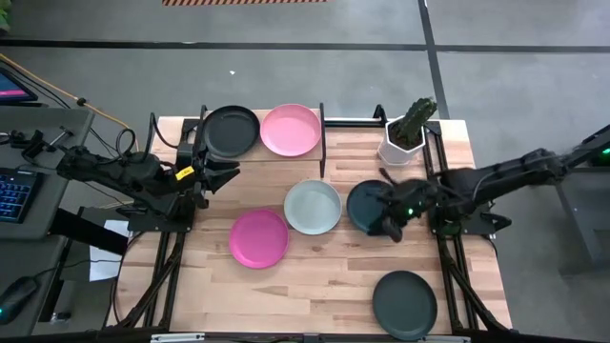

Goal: Place and stack plates onto a shelf
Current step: Stack the white plate on the top of the light pink plate on the shelf

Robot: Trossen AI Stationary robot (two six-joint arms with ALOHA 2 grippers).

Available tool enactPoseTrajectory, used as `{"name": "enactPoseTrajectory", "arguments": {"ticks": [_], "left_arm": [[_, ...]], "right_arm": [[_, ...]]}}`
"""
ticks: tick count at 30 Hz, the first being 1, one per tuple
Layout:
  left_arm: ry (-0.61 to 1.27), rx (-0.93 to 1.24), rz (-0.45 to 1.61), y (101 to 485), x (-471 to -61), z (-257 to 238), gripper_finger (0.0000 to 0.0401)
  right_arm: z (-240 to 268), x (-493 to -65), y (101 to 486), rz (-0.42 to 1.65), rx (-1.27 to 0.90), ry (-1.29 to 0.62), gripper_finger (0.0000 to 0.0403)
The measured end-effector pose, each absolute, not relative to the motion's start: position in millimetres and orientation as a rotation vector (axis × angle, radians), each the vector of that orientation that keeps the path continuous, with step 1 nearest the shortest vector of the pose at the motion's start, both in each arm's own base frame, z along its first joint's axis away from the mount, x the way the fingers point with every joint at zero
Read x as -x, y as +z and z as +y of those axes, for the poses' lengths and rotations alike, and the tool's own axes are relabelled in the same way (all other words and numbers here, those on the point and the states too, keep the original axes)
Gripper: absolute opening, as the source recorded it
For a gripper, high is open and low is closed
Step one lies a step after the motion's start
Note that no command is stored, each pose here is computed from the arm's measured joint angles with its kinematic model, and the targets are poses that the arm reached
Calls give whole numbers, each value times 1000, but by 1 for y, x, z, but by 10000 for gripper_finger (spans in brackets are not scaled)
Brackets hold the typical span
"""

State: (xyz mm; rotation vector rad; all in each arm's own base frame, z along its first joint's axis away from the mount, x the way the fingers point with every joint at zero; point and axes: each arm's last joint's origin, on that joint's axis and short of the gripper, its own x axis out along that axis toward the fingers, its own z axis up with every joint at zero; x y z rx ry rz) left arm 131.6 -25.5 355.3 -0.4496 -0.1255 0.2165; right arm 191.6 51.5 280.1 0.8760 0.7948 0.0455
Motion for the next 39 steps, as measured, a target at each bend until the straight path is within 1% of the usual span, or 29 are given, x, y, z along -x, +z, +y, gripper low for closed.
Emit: {"name": "enactPoseTrajectory", "arguments": {"ticks": [3,5,7,10,13,15,20,23,28,39], "left_arm": [[219,450,-126,355,-132,-25,115],[220,450,-126,355,-132,-25,115],[220,451,-127,355,-132,-25,115],[219,451,-127,355,-132,-25,115],[219,451,-127,355,-132,-25,115],[219,450,-127,355,-132,-25,115],[219,451,-127,355,-132,-25,115],[219,450,-127,355,-132,-25,115],[218,450,-127,355,-132,-25,115],[216,451,-126,355,-132,-25,115]], "right_arm": [[62,-193,262,742,-1028,-25,130],[65,-194,251,632,-1210,-128,130],[66,-197,237,509,-1347,-222,130],[66,-201,216,382,-1491,-319,130],[67,-209,198,334,-1580,-404,130],[70,-217,190,345,-1603,-435,130],[77,-243,179,389,-1575,-507,130],[74,-254,169,424,-1541,-591,130],[68,-270,153,439,-1557,-701,130],[57,-281,127,499,-1558,-806,130]]}}
